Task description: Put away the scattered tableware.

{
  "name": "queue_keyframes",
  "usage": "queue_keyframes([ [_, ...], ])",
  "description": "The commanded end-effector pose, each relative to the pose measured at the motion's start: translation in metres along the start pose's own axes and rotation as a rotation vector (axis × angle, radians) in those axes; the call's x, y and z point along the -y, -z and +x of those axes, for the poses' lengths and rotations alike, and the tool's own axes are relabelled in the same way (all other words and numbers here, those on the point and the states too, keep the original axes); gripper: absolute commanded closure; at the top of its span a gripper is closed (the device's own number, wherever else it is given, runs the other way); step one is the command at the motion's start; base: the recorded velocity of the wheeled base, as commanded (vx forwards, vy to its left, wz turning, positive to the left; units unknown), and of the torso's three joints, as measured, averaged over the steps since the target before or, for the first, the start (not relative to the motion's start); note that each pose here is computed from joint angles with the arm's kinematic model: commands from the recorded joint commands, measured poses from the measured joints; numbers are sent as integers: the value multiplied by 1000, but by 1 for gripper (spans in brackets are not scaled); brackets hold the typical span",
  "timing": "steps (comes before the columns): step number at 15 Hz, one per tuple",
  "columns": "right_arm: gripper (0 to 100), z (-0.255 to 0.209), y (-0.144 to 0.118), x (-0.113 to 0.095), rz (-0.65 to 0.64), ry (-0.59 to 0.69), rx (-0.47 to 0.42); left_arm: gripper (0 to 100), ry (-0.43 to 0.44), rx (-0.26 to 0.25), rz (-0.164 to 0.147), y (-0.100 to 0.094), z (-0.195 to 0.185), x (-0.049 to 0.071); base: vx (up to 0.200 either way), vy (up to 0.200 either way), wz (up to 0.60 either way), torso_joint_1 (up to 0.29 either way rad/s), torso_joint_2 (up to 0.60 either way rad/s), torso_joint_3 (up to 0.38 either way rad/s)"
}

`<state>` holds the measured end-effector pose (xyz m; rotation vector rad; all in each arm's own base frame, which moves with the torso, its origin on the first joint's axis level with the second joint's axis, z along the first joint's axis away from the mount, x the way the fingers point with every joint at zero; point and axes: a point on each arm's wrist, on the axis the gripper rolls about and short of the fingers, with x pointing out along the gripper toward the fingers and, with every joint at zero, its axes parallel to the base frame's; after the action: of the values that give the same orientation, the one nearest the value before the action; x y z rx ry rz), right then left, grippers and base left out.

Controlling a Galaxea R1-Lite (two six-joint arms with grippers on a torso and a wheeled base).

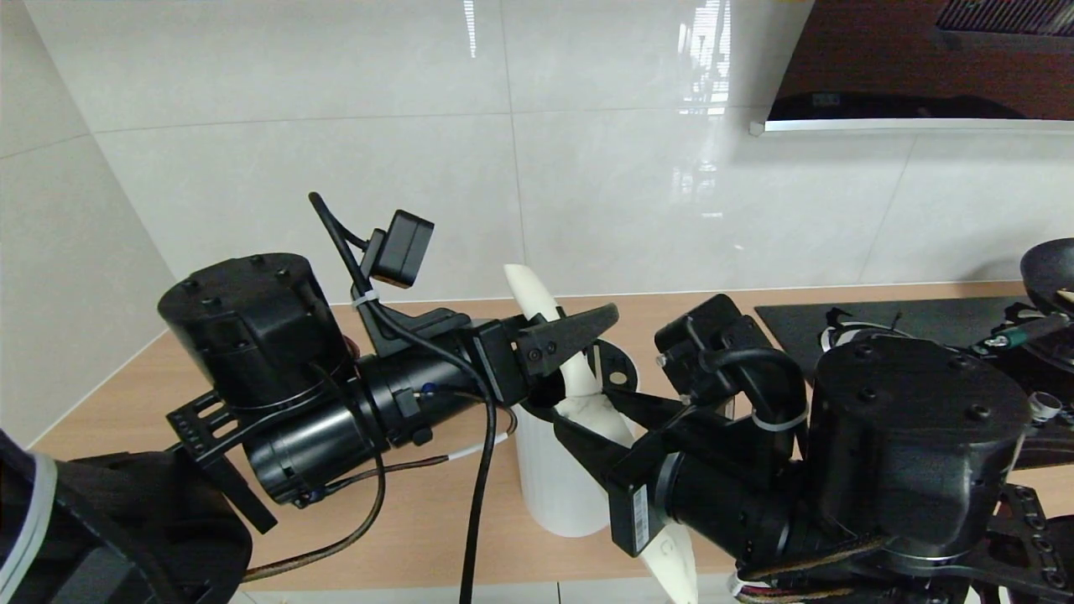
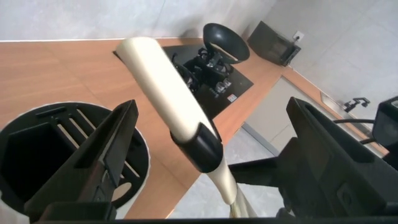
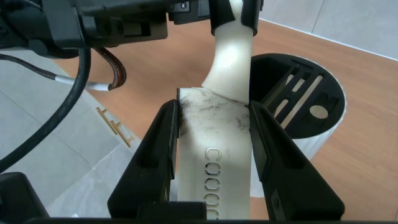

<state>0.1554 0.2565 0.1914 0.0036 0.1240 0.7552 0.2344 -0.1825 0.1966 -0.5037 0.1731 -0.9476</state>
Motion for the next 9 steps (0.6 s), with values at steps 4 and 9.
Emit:
queue_keyframes([
  [4,100,1,1,0,-1,0,-4,0,-6,-11,-5,3,2,-2,0,0,0,0,0,0],
  [9,100,1,1,0,-2,3,-2,100,-7,-13,-6,4,2,-2,0,0,0,0,0,0],
])
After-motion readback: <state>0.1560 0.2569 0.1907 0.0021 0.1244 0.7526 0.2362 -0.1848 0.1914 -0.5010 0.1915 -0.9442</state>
